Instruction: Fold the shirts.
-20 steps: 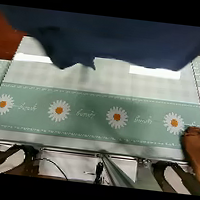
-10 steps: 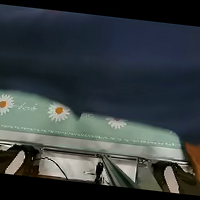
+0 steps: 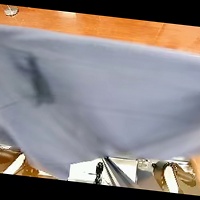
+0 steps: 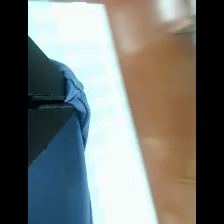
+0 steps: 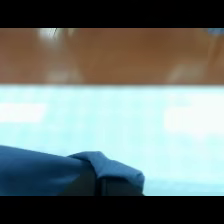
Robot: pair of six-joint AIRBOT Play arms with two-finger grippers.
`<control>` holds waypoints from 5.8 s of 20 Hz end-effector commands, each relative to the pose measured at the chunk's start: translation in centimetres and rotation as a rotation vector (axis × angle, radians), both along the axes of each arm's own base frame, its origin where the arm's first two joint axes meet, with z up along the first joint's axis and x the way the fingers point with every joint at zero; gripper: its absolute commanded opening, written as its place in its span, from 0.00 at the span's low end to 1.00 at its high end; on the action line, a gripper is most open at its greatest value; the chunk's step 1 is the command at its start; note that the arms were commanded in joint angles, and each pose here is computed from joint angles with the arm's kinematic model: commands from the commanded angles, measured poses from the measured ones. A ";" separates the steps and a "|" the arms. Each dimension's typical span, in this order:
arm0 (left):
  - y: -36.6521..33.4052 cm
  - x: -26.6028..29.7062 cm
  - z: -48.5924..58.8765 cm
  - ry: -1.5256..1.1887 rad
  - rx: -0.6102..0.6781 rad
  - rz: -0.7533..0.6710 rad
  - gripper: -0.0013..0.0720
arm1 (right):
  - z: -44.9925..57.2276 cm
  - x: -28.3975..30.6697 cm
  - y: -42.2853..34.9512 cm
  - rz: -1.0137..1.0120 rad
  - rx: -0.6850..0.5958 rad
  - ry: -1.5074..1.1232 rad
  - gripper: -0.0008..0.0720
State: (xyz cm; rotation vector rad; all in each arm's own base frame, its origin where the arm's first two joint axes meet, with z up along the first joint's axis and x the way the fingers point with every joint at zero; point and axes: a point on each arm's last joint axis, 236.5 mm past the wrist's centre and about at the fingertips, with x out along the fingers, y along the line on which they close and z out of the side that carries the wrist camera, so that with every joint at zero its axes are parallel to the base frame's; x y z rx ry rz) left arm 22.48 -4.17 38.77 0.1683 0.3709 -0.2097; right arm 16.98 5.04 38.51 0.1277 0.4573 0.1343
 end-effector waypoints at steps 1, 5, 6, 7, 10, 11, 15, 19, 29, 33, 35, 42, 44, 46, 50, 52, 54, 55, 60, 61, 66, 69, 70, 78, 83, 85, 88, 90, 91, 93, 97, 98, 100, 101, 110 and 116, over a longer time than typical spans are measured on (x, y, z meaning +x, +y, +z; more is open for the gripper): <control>-0.7 8.0 -7.5 0.171 0.022 0.014 0.04 | -6.6 5.4 0.7 0.087 0.115 0.132 0.04; -1.8 18.0 -15.6 0.330 0.002 0.040 0.04 | -15.5 14.4 -1.1 0.090 0.257 0.264 0.04; -2.1 20.5 -17.8 0.361 -0.049 0.077 0.04 | -17.5 16.9 -1.8 0.083 0.281 0.292 0.04; -2.3 22.6 -19.8 0.379 -0.079 0.100 0.04 | -19.0 19.2 -2.3 0.081 0.311 0.306 0.04; -2.9 27.9 -25.5 0.414 -0.163 0.161 0.04 | -24.5 26.7 -3.3 0.052 0.463 0.330 0.04; -3.0 29.1 -27.0 0.420 -0.194 0.184 0.04 | -26.5 28.7 -3.5 0.034 0.487 0.343 0.04; -3.6 32.8 -31.7 0.426 -0.342 0.267 0.04 | -33.0 35.8 -3.7 -0.012 0.530 0.424 0.04; -4.6 32.9 -36.2 0.539 -0.416 0.288 0.04 | -36.5 38.5 -2.8 -0.006 0.585 0.513 0.04; -1.7 24.8 -38.7 0.874 -0.283 0.127 0.04 | -40.5 28.9 -4.9 0.140 0.372 0.891 0.04; -2.6 20.0 -44.4 1.047 -0.274 0.130 0.04 | -44.7 26.8 -4.1 0.108 0.401 0.961 0.04; -2.5 18.1 -46.2 1.107 -0.272 0.139 0.06 | -45.4 26.5 -3.6 0.100 0.436 0.967 0.05; 3.0 14.3 -42.6 1.263 -0.196 0.268 0.98 | -41.9 22.4 -6.9 0.062 0.384 1.085 0.86; 4.6 11.4 -41.8 1.289 -0.234 0.315 0.98 | -40.3 20.6 -10.0 -0.030 0.327 1.032 0.87; 5.7 7.5 -42.7 1.314 -0.273 0.363 0.98 | -39.9 18.8 -11.5 -0.137 0.373 0.926 0.87; 7.2 2.5 -44.7 1.141 -0.472 0.524 0.98 | -41.3 13.5 -7.6 -0.158 0.542 0.809 0.86; 3.0 1.3 -45.2 1.109 -0.706 0.437 0.98 | -42.4 12.0 -5.1 -0.166 0.629 0.789 0.86; -0.1 0.1 -46.6 1.140 -0.844 0.385 0.98 | -43.1 11.1 -2.9 -0.132 0.685 0.810 0.86; -0.8 -0.4 -47.3 1.149 -0.871 0.393 0.98 | -43.2 10.8 -2.1 -0.108 0.689 0.820 0.86; -3.5 0.0 -47.5 1.121 -0.910 0.293 0.98 | -43.0 10.5 0.0 -0.048 0.682 0.850 0.86; -4.1 -0.4 -47.8 1.150 -0.889 0.274 0.98 | -42.8 10.8 0.3 -0.046 0.697 0.839 0.86; -6.6 -0.3 -48.9 1.187 -0.861 0.228 0.66 | -41.2 11.3 -1.9 -0.078 0.741 0.812 0.87; -6.8 0.1 -48.4 1.168 -0.839 0.184 0.04 | -44.3 5.9 -7.1 -0.215 0.622 0.989 0.87; -6.7 0.3 -48.2 1.157 -0.827 0.166 0.04 | -45.4 3.8 -7.5 -0.245 0.618 1.056 0.87; -6.8 0.4 -48.1 1.155 -0.825 0.161 0.04 | -48.3 2.6 -3.6 -0.233 0.659 1.127 0.86; -6.8 0.4 -48.1 1.155 -0.826 0.162 0.04 | -48.6 6.8 -1.7 -0.154 0.629 1.068 0.86; -6.8 0.4 -48.1 1.158 -0.830 0.166 0.04 | -48.6 8.1 -1.0 -0.129 0.621 1.075 0.68; -6.6 1.9 -46.7 1.120 -0.823 0.142 0.04 | -47.5 9.8 -0.6 -0.064 0.572 1.041 0.04; -6.2 4.3 -44.4 1.055 -0.808 0.107 0.04 | -45.7 11.7 -1.4 -0.048 0.545 0.993 0.04; -5.8 5.8 -43.0 1.008 -0.798 0.095 0.04 | -44.4 13.1 -1.9 -0.042 0.530 0.955 0.04; -4.8 9.4 -40.4 0.914 -0.791 0.100 0.04 | -42.2 15.8 -3.0 -0.050 0.507 0.883 0.04; -3.9 15.8 -38.7 0.864 -0.790 0.102 0.04 | -40.5 20.4 -2.9 0.009 0.487 0.847 0.04; -3.8 17.5 -38.7 0.862 -0.790 0.097 0.04 | -40.5 21.5 -2.7 0.021 0.479 0.843 0.04; -3.3 21.0 -38.5 0.859 -0.815 0.115 0.04 | -40.8 23.8 -2.6 0.028 0.477 0.839 0.04; -3.1 22.4 -38.5 0.859 -0.827 0.122 0.04 | -41.1 24.9 -2.8 0.020 0.486 0.841 0.04; -2.8 27.9 -43.1 0.989 -0.878 0.123 0.04 | -42.7 32.0 -2.7 0.035 0.586 0.806 0.04; -2.6 26.5 -44.0 1.073 -0.850 0.091 0.97 | -44.9 33.7 -3.3 -0.039 0.608 0.793 0.88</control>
